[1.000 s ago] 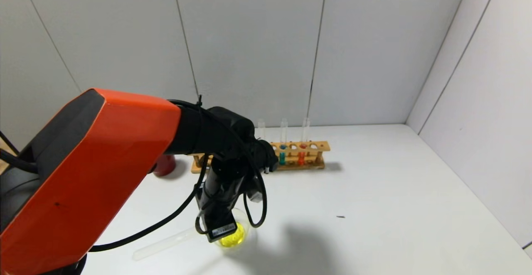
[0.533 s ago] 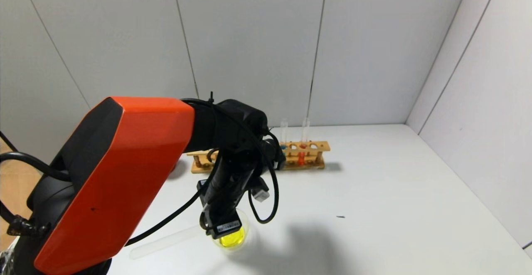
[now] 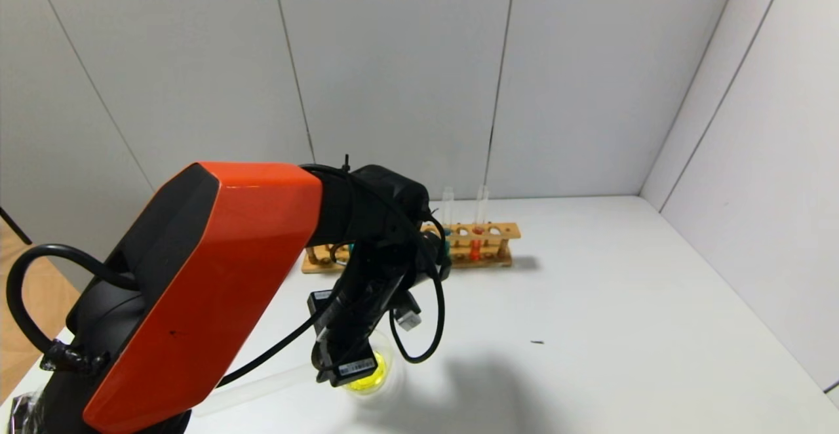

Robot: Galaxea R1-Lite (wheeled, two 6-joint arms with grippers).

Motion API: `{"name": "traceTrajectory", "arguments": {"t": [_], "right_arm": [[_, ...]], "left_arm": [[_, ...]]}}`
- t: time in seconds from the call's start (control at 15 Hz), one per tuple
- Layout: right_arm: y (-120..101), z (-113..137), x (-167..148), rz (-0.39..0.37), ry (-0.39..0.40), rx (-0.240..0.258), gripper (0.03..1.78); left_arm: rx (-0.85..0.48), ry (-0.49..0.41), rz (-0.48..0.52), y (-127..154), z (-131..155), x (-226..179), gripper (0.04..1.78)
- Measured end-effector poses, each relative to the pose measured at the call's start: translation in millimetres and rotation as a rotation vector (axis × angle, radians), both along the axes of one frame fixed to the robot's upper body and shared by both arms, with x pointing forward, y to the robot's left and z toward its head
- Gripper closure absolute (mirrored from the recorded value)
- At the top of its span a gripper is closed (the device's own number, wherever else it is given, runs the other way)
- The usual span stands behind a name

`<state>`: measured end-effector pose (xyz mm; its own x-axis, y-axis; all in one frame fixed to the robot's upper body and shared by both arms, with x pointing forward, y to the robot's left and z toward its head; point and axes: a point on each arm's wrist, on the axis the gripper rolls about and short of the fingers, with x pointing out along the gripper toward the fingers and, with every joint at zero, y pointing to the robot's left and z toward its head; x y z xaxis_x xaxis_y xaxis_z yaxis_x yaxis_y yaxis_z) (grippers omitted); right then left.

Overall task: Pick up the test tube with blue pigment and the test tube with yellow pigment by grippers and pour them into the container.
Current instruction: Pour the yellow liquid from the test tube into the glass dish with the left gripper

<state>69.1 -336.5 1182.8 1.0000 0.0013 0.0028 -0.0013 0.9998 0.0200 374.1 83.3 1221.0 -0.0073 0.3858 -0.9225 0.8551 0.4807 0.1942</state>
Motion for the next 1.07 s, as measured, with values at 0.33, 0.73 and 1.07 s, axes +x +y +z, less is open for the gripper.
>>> {"name": "traceTrajectory", "arguments": {"t": [0.33,0.73,1.07], "right_arm": [[0.0,0.0,0.0,0.0,0.0,0.0,0.1],[0.0,0.0,0.0,0.0,0.0,0.0,0.1],[0.0,0.0,0.0,0.0,0.0,0.0,0.1]], "left_arm": [[0.016,0.005,0.001,0.5,-1.2,-0.4,1.52],[0.021,0.002,0.015,0.5,-2.3,-0.3,1.52],[0.018,-0.017,0.024,0.7,1.1,-0.4,1.52]]}}
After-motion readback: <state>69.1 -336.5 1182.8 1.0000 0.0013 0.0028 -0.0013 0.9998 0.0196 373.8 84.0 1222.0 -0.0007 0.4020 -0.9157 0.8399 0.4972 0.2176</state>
